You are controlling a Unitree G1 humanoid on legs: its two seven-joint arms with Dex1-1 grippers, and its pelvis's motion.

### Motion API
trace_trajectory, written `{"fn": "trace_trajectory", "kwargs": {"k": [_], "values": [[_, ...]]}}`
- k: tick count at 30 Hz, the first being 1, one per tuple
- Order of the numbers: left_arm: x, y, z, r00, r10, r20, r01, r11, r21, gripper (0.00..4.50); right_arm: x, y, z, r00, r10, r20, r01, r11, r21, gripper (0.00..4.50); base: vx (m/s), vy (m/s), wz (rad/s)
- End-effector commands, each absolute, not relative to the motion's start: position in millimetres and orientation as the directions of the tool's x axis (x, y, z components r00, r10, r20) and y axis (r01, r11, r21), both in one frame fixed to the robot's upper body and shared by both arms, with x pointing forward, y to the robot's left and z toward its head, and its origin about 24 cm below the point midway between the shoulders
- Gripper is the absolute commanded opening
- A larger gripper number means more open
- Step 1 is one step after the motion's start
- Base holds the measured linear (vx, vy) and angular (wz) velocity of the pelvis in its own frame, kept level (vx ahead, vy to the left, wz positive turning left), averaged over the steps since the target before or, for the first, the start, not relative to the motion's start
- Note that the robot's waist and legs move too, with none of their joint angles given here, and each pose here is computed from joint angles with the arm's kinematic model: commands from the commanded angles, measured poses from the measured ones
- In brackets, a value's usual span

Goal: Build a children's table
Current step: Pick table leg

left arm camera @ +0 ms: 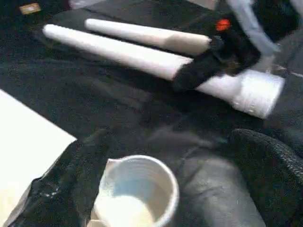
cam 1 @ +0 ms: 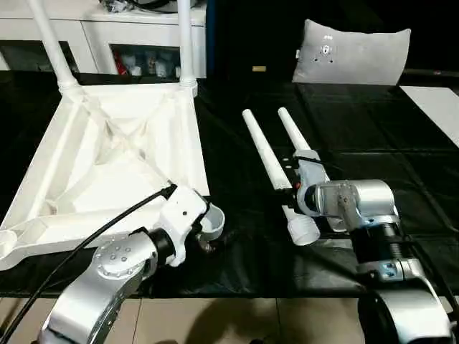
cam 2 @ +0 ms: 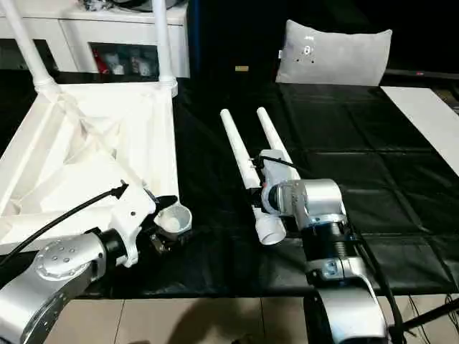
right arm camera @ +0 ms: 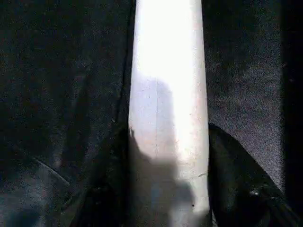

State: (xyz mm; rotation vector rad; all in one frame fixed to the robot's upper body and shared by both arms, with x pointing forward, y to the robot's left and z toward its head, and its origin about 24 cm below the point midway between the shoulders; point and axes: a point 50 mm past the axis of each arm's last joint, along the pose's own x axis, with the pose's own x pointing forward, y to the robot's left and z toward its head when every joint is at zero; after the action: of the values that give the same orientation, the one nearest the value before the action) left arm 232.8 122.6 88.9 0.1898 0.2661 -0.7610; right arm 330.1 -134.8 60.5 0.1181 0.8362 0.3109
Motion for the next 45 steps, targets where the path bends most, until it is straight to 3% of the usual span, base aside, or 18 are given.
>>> {"fn": "trace_trajectory", "kwargs": {"k": [1,4,5,6,9,12,19,20,23,29,33,39,41,45], "values": [[237.2,126.3,92.5,0.724,-0.626,-0.292,0.673,0.733,0.099,4.5,329.6,-136.8,62.1,0.656,0.325,-0.682,-0.213,0.946,0.245,1.85,0.0,0.0,0.0],[240.8,127.9,93.9,0.748,-0.604,-0.275,0.649,0.753,0.111,4.5,329.1,-141.1,67.0,0.7,0.329,-0.633,-0.209,0.943,0.259,1.85,0.0,0.0,0.0],[245.1,128.2,95.8,0.772,-0.585,-0.249,0.624,0.773,0.117,4.5,329.4,-147.9,75.5,0.786,0.348,-0.511,-0.211,0.928,0.307,1.85,0.0,0.0,0.0],[246.4,128.2,96.5,0.777,-0.581,-0.241,0.618,0.777,0.119,4.5,329.2,-150.0,78.6,0.813,0.35,-0.466,-0.212,0.922,0.323,1.85,0.0,0.0,0.0],[252.0,124.9,100.6,0.784,-0.587,-0.202,0.609,0.79,0.07,4.5,325.8,-153.5,88.7,0.852,0.399,-0.338,-0.225,0.863,0.452,1.85,0.0,0.0,0.0],[260.1,120.6,108.8,0.797,-0.588,-0.139,0.59,0.807,-0.026,4.5,320.8,-156.1,96.2,0.869,0.438,-0.23,-0.272,0.811,0.517,1.85,0.0,0.0,0.0],[276.6,104.5,126.8,0.765,-0.643,-0.039,0.634,0.762,-0.13,4.5,311.7,-150.8,107.1,0.86,0.51,-0.008,-0.413,0.705,0.577,1.85,0.0,0.0,0.0],[288.2,96.7,138.7,0.757,-0.654,0.013,0.642,0.739,-0.207,4.5,308.3,-145.5,116.2,0.831,0.549,0.085,-0.484,0.639,0.598,1.85,0.0,0.0,0.0],[303.1,86.4,157.9,0.743,-0.662,0.101,0.652,0.68,-0.336,4.5,302.8,-137.1,127.2,0.768,0.614,0.182,-0.578,0.543,0.61,1.85,0.0,0.0,0.0],[311.5,77.9,172.3,0.714,-0.677,0.179,0.668,0.582,-0.464,4.5,296.8,-130.6,130.0,0.704,0.673,0.228,-0.651,0.481,0.587,1.85,0.0,0.0,0.0],[311.0,70.6,181.7,0.668,-0.709,0.226,0.709,0.515,-0.481,4.5,291.0,-125.6,131.7,0.661,0.708,0.25,-0.689,0.439,0.577,1.85,0.0,0.0,0.0],[314.1,65.9,183.4,0.668,-0.709,0.225,0.708,0.513,-0.485,4.5,284.7,-119.1,133.7,0.608,0.747,0.269,-0.73,0.392,0.56,1.85,0.0,0.0,0.0],[315.2,65.3,183.0,0.667,-0.71,0.223,0.708,0.512,-0.487,4.5,283.5,-117.4,132.6,0.602,0.754,0.262,-0.734,0.395,0.552,1.85,0.0,0.0,0.0],[315.4,61.5,181.4,0.672,-0.714,0.199,0.712,0.546,-0.441,4.5,286.9,-113.6,128.2,0.644,0.743,0.182,-0.719,0.506,0.477,1.85,0.0,0.0,0.0]]}}
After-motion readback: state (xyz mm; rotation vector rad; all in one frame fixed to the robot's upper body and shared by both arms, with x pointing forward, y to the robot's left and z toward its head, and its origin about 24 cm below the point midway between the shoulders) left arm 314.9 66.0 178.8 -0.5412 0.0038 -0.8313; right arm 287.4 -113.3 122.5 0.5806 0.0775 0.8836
